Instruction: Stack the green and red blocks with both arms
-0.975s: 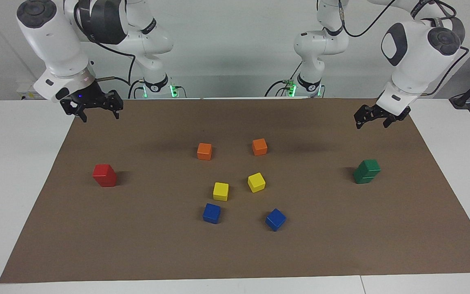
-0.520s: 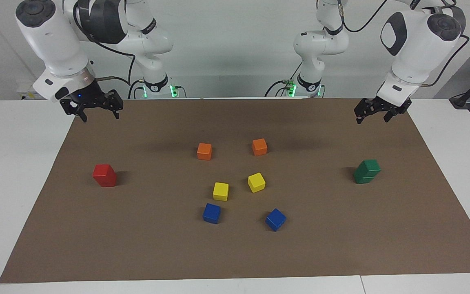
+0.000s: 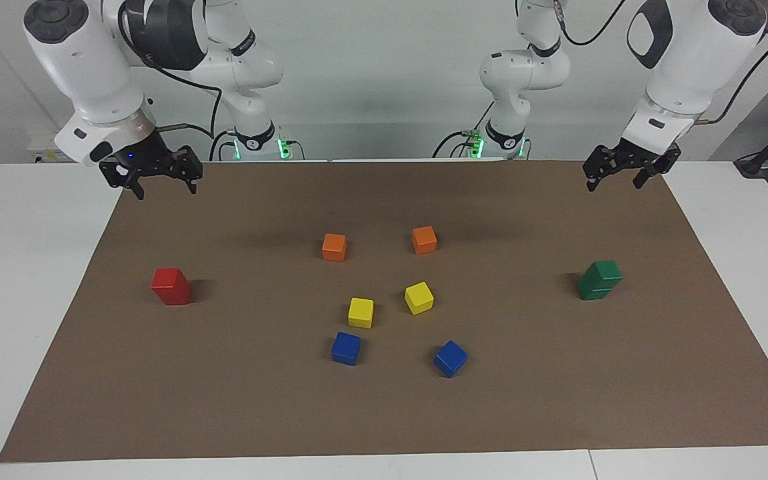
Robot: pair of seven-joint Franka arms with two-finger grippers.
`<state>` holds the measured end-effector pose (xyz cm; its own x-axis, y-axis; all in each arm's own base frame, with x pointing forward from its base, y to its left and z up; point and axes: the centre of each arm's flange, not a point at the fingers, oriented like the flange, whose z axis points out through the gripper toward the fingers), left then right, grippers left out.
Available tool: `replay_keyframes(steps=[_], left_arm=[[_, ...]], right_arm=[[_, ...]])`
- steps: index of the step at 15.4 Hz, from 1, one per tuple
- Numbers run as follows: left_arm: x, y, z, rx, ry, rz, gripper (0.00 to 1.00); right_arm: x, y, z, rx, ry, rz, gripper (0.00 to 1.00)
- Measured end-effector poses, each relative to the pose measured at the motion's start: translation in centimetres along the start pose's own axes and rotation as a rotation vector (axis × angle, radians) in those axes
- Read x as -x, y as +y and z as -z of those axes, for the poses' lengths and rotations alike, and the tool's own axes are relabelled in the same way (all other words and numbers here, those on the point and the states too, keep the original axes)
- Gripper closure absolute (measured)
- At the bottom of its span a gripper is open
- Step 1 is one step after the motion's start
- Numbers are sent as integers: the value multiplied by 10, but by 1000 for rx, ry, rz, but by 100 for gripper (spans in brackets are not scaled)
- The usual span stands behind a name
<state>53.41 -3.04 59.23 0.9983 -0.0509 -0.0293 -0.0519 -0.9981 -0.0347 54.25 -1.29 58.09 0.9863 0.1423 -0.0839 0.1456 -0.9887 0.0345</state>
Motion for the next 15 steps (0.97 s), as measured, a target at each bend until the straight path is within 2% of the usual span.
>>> replay_keyframes(steps=[15], left_arm=[[0, 7, -1, 0, 3, -14, 0]], right_arm=[[0, -1, 3, -6, 7, 0, 0]])
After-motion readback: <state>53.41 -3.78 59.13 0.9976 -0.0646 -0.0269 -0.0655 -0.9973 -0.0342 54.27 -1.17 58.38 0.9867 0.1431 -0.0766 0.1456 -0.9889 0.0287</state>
